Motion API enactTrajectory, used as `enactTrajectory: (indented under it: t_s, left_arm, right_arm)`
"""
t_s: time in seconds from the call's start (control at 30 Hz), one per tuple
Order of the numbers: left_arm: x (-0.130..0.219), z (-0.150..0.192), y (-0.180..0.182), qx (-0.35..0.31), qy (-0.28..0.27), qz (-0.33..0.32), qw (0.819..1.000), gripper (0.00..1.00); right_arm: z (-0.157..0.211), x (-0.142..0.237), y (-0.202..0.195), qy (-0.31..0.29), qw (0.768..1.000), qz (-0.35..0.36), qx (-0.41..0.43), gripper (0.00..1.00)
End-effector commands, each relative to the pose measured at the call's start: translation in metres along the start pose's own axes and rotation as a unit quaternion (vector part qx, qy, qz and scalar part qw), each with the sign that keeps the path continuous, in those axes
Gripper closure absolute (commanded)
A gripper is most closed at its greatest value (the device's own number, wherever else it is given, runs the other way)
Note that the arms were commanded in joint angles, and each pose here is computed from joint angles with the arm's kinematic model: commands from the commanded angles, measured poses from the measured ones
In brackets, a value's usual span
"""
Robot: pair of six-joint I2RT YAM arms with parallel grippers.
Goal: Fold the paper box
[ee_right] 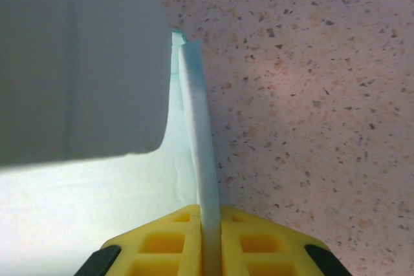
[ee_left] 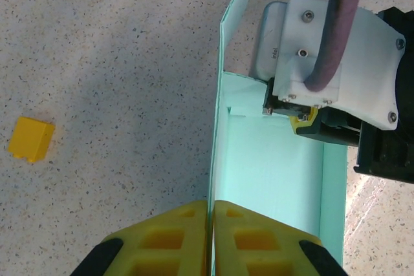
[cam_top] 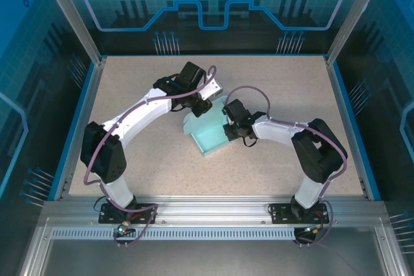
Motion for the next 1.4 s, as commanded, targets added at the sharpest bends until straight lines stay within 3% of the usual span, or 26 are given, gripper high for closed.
enactTrajectory:
  t_s: [0.0, 0.6, 1.0, 1.37]
  left_arm:
    - [-0.003, -0.004, -0.003, 0.002, -0.006, 0.003, 1.000, 0.88]
    - [-0.013, -0.005, -0.001, 0.006, 0.002, 0.008, 1.000, 0.88]
    - [-0.015, -0.005, -0.001, 0.005, 0.007, 0.010, 1.000, 0.88]
    - [-0.015, -0.005, -0.001, 0.001, 0.007, 0.011, 1.000, 0.88]
  right_arm:
    - [0.024, -0.009, -0.006, 0.055, 0.994, 0.089, 0.036, 0.88]
    - [0.045, -0.024, -0.004, 0.066, 0.974, 0.203, 0.076, 0.94]
    - [0.020, -0.010, -0.002, 0.072, 0.996, 0.036, 0.038, 0.85]
    - [-0.001, 0.017, -0.017, 0.055, 0.997, -0.049, -0.012, 0.64]
Point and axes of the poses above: each hand's point on the last joint's axis, 136 mm out from that joint toward the fingers, its own x axis back along the fingers, its own y axis along the line the jaws close on, z = x × y, the point moved 10 cm from there along x, back along the fingers, and after that the axes turned 7 degrees about -x, right-handed, at the moved point
